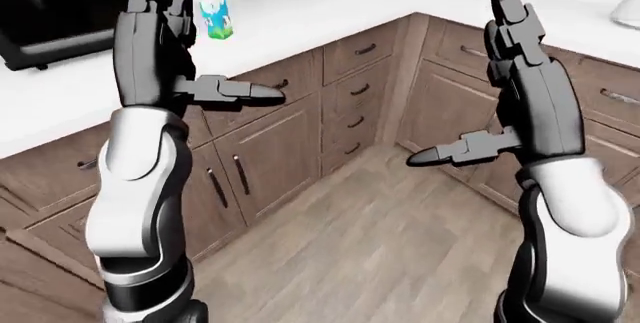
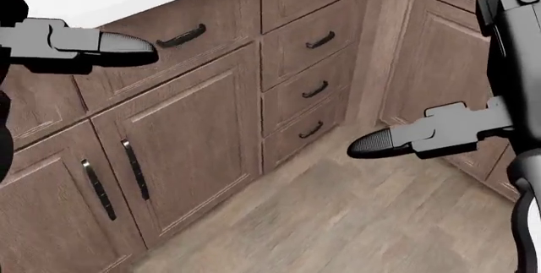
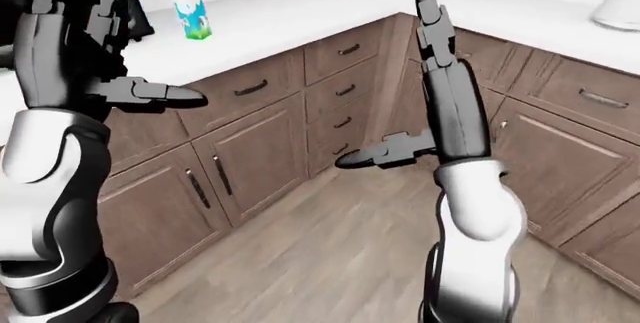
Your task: Move the drinks to the dining counter.
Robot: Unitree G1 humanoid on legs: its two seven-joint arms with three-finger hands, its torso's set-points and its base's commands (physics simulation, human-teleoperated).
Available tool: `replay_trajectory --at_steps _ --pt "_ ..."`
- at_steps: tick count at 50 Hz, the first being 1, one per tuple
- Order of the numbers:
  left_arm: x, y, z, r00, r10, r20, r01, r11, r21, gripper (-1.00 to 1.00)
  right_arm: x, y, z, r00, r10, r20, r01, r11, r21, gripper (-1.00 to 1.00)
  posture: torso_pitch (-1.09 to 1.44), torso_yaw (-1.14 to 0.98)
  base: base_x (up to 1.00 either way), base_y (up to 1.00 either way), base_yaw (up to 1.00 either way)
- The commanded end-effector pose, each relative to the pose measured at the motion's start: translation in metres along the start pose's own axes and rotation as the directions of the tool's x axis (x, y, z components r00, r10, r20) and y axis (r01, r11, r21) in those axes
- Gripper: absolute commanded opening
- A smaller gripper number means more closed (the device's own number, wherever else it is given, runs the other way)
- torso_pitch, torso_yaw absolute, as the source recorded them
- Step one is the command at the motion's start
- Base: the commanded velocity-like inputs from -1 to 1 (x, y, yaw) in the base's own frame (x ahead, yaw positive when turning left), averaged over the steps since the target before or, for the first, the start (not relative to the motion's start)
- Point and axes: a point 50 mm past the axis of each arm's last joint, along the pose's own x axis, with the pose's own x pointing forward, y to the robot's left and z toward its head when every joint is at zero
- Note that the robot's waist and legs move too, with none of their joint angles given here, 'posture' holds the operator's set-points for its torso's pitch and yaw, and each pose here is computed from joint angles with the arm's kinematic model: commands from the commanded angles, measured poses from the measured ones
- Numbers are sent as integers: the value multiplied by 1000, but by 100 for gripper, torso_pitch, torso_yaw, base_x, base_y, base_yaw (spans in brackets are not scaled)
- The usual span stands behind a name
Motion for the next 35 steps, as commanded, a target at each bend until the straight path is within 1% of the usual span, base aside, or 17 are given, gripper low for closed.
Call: replay_trajectory --at_steps 1,9,15,23,35 --pt "1 6 13 998 25 61 -26 1000 9 100 1 0 10 998 -3 68 4 1000 -5 100 0 0 30 0 98" --pt "2 5 12 998 22 60 -22 1000 8 100 6 2 9 998 7 70 -7 1000 -1 100 0 0 30 0 97" --pt "1 6 12 998 23 63 -23 1000 10 100 4 1 10 997 4 71 -4 1000 3 100 0 0 32 0 85" --pt "0 5 10 998 23 61 -24 1000 13 100 0 0 10 998 0 71 0 1000 3 100 0 0 43 0 38" --pt "-2 6 9 998 23 61 -24 1000 16 100 1 2 9 998 4 65 -3 1000 -7 100 0 0 50 0 31"
